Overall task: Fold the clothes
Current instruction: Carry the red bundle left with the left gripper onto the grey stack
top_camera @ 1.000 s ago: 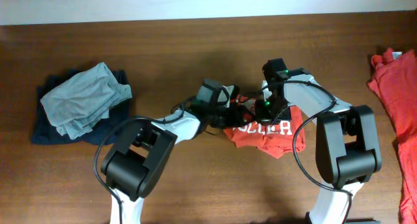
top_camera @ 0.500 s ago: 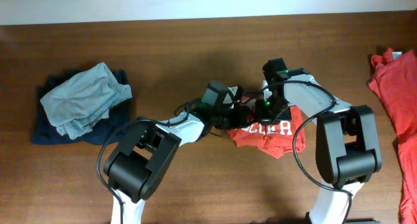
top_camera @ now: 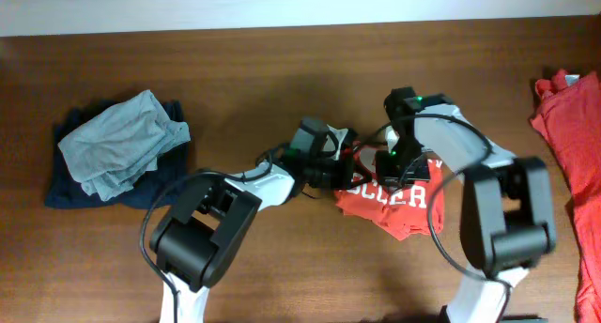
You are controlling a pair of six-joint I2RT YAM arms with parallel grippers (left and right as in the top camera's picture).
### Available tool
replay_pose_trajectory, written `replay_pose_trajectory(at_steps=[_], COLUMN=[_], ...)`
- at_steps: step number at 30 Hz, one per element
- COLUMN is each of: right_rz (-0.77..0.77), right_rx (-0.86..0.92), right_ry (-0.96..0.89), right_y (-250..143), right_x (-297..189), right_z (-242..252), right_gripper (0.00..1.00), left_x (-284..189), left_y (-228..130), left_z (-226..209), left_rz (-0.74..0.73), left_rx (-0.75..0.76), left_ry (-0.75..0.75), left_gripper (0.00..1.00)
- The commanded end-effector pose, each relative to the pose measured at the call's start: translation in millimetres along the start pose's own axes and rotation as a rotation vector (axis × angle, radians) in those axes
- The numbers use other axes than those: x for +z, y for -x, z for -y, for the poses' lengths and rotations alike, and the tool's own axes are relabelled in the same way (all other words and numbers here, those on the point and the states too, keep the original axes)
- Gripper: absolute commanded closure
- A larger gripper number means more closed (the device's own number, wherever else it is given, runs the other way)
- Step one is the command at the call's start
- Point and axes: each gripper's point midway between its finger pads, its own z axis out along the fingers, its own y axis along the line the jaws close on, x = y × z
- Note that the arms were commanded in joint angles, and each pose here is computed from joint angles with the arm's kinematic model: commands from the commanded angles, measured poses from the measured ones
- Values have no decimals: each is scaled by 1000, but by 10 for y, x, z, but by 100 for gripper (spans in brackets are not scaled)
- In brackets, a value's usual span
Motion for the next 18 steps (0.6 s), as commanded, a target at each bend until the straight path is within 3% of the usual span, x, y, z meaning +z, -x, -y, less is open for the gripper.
replay_pose_trajectory(at_steps=[1,9,14,18], right_rz=[240,493,537,530], right_rx=[-32,-48,-40,-42], right_ry=[38,68,87,90], right_y=[54,-172,-275,-282], right_x=[-819,-1717,-1887,-1875], right_z=[-80,-104,-118,-126], right_gripper=[96,95,95,96], left_x=[-222,-1376,-2330,-2999], left_y=[117,712,1061,1205], left_z=[82,368,663,578], left_rz=[16,288,518,655], left_rx=[73,158,175,115], left_ry=[-24,197,197,209], left_gripper=[99,100,100,100])
